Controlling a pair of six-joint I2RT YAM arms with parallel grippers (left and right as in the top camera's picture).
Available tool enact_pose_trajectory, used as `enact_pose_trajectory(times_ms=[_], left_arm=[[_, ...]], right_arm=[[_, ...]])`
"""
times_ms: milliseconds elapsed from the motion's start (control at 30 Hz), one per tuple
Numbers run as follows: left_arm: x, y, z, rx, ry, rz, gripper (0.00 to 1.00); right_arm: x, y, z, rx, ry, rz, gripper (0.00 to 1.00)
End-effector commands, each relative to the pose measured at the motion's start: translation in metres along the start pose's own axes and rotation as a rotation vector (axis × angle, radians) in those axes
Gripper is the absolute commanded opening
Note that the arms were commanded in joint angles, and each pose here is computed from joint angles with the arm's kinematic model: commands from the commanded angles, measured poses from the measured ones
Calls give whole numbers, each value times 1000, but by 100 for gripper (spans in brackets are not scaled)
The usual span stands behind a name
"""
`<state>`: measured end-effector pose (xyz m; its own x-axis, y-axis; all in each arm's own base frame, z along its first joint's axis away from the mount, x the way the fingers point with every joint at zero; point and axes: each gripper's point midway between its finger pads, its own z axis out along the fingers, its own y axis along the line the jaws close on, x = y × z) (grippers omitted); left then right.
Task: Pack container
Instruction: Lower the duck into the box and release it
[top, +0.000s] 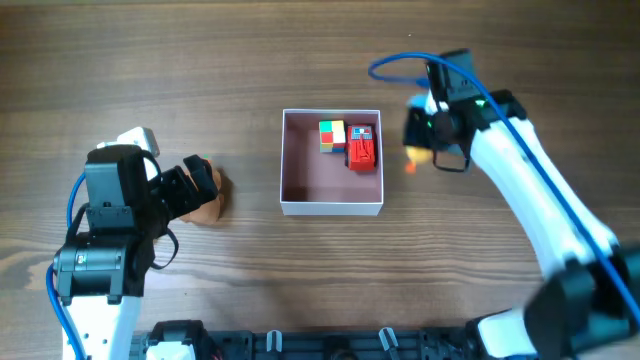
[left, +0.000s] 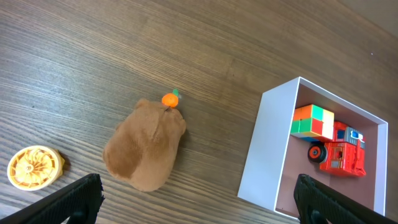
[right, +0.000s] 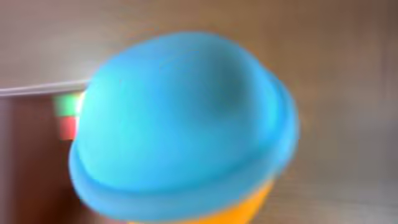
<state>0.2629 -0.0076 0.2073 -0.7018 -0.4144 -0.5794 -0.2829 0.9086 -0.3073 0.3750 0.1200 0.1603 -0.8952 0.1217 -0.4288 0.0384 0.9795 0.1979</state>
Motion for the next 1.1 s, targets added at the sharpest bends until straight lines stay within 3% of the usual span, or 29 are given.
enact_pose_trajectory(times_ms=[0,133,267,433,733,833,967,1000,1033,1067], left_arm=[[-8,-1,-5,-1,-26,4,100],[-8,-1,-5,-1,-25,4,100],[-8,-1,-5,-1,-25,4,100],[-8,-1,-5,-1,-25,5,100],[-8,-1,-5,-1,-26,5,100],[-8,-1,-5,-1,-26,5,100],[-8,-1,-5,-1,-26,5,100],[-8,-1,-5,-1,-26,5,100],[-8,-1,-5,-1,-26,5,100],[-8,-1,-5,-1,-26,5,100]], right_arm=[[-11,75,-41,-144,-141,-113,4],[6,153,-15,-264,-155,-152,4],[15,180,23,-292,-135,-170,4],[28,184,71,-275,-66,-183,4],[44,179,114,-232,-5,-176,5],[52,175,125,-215,24,-161,9],[56,176,129,-225,40,-163,24],[56,177,129,-225,39,-164,33],[56,177,129,-230,41,-164,48],[57,179,128,-237,46,-165,52]])
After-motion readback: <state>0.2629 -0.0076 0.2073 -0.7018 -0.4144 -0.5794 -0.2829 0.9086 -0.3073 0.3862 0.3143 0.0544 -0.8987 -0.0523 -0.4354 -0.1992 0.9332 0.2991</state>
